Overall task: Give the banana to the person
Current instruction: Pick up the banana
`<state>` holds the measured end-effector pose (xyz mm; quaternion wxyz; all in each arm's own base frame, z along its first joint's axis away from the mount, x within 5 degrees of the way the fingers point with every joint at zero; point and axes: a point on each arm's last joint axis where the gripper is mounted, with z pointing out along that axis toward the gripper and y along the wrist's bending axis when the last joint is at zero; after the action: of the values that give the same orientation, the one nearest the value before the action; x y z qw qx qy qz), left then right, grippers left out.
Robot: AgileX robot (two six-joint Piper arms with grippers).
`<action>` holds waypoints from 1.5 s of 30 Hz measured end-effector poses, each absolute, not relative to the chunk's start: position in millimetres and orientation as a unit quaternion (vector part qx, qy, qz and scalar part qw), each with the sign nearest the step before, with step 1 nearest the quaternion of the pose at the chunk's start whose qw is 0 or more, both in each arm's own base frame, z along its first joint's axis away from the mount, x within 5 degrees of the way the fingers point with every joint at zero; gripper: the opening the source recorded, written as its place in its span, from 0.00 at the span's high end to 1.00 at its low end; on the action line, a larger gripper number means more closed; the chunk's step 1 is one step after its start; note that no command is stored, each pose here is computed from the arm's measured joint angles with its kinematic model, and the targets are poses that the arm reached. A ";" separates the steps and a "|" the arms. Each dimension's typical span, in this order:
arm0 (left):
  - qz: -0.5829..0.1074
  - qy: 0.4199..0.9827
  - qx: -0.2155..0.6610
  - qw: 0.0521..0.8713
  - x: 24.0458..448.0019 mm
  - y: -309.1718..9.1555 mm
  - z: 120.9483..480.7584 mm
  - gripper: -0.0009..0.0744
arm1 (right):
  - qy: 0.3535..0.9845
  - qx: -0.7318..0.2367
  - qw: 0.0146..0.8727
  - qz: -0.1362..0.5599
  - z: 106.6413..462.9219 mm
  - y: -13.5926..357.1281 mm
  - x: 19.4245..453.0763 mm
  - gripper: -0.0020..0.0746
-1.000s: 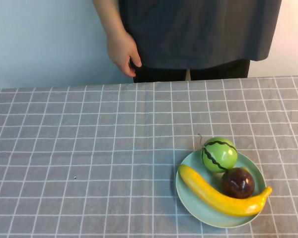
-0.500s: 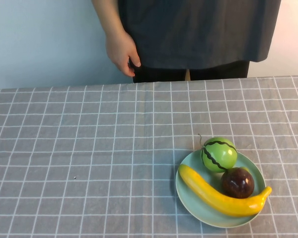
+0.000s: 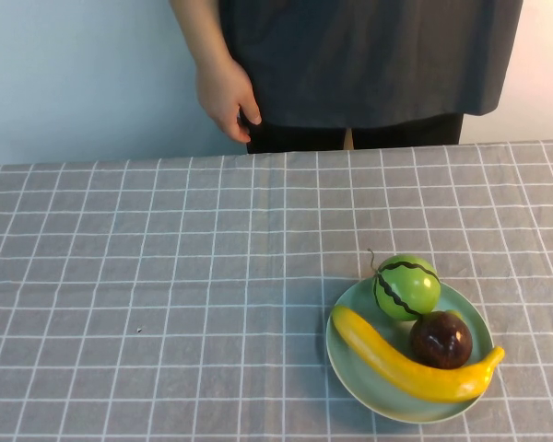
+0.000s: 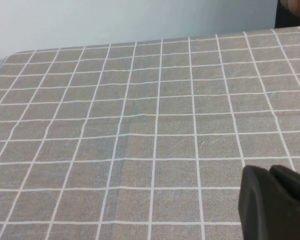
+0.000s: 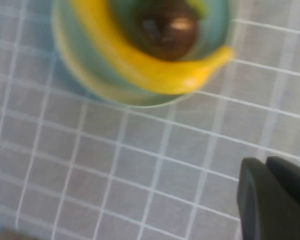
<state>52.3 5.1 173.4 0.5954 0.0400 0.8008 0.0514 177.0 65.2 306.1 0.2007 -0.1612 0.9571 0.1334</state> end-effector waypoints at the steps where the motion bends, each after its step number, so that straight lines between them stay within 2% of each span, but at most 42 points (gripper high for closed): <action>1: 0.051 0.801 0.040 0.595 52.3 5.1 173.4 0.99 | 0.955 -0.184 0.189 0.133 303.8 75.3 182.4 0.98; 6: 0.051 0.801 0.040 0.595 52.3 5.1 173.4 0.99 | 0.935 -0.300 0.149 0.120 289.0 128.9 200.5 0.96; 8: 0.051 0.801 0.040 0.595 52.3 5.1 173.4 0.99 | 0.920 -0.346 0.145 0.114 281.7 149.8 206.1 0.89; 10: 0.051 0.801 0.040 0.595 52.3 5.1 173.4 0.99 | 0.907 -0.382 0.141 0.112 274.3 166.7 210.6 0.77; 14: 0.051 0.801 0.040 0.595 52.3 5.1 173.4 0.99 | 0.885 -0.436 0.131 0.099 254.7 193.8 220.7 0.44; 17: 0.051 0.801 0.040 0.595 52.3 5.1 173.4 0.99 | 0.880 -0.454 0.112 0.081 235.4 205.0 231.3 0.30; 23: 0.051 0.801 0.040 0.595 52.3 5.1 173.4 0.99 | 0.877 -0.469 0.090 0.050 211.5 216.6 251.9 0.29; 45: 0.051 0.801 0.040 0.595 52.3 5.1 173.4 0.99 | 0.876 -0.472 0.101 0.003 181.1 222.9 280.4 0.29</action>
<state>52.3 5.1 173.4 0.5954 0.0400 0.8008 0.0514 280.4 222.9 181.1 0.1008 -0.4719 0.8758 0.0028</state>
